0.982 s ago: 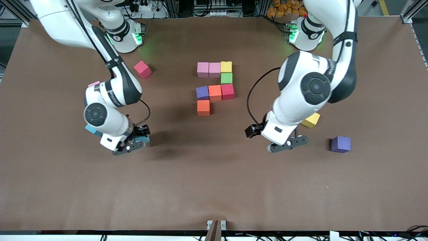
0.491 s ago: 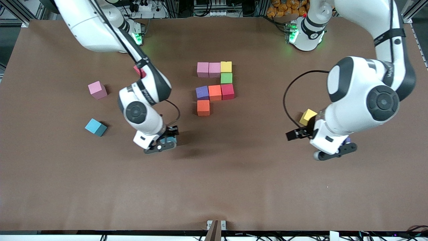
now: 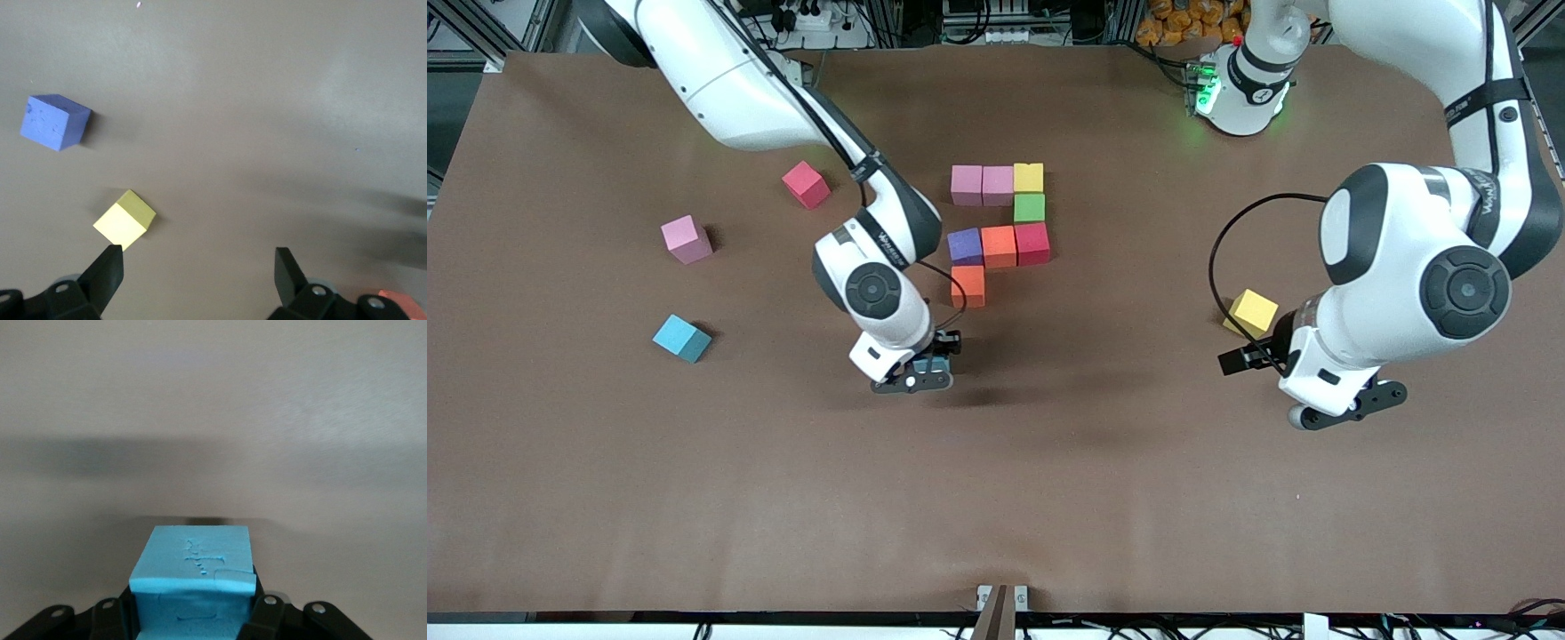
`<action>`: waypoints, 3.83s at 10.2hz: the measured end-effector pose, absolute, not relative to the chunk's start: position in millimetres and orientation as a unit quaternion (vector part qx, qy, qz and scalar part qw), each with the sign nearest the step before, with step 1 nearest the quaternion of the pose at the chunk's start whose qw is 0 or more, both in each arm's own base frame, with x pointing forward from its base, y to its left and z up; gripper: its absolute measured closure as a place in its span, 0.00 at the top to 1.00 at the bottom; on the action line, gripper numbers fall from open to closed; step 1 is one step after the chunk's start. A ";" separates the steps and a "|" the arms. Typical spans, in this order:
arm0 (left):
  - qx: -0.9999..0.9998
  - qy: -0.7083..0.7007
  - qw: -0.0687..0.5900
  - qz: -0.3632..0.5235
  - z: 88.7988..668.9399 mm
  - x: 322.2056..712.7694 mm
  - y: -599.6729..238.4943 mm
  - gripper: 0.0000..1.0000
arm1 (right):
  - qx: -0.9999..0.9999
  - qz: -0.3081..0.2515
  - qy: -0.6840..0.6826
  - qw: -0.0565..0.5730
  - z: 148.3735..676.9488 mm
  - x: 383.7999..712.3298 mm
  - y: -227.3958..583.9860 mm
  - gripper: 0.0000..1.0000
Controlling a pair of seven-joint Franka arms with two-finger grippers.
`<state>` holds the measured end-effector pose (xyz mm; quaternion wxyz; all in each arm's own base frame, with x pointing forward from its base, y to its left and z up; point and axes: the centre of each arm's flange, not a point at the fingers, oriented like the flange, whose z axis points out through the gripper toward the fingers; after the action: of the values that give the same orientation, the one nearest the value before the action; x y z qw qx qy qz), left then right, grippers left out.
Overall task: Form number 2 with 11 blocks
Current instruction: 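Place the cyan cube against orange while the left gripper grasps yellow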
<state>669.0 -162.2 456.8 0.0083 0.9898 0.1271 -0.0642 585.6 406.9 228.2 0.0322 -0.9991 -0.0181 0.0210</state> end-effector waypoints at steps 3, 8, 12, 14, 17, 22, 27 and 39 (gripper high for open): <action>0.993 0.097 -0.013 -0.062 456.0 676.9 -118.0 1.00 | -0.999 0.029 -0.023 0.039 225.9 565.8 437.8 0.59; 0.993 0.085 -0.012 -0.086 437.5 676.7 -48.4 1.00 | -0.997 0.057 -0.047 0.019 213.9 537.0 461.4 0.59; 0.990 0.098 -0.010 -0.097 429.0 673.3 -31.3 1.00 | -0.997 0.064 -0.048 0.014 208.8 534.1 460.7 0.59; 0.989 0.103 -0.016 -0.102 423.6 672.5 -21.7 1.00 | -0.997 0.064 -0.048 0.014 208.5 533.3 461.6 0.59; 0.980 0.149 -0.025 -0.130 399.4 662.9 -27.8 1.00 | -0.997 0.062 -0.052 0.016 204.9 530.3 466.0 0.59; 0.959 0.248 -0.026 -0.137 335.2 611.8 -27.9 1.00 | -0.996 0.064 -0.053 0.015 201.5 528.4 467.5 0.59; 0.942 0.321 -0.037 -0.089 249.9 556.1 -35.9 1.00 | -0.997 0.064 -0.049 0.014 201.4 528.1 467.6 0.59; 0.906 0.416 -0.035 -0.067 217.0 526.3 -61.1 1.00 | -0.997 0.062 -0.049 0.008 204.0 525.7 471.6 1.00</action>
<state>526.3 -61.1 217.0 -0.0353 0.9064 0.4156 -0.0667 525.7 471.6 204.0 0.0076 -0.9969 -0.0487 0.0621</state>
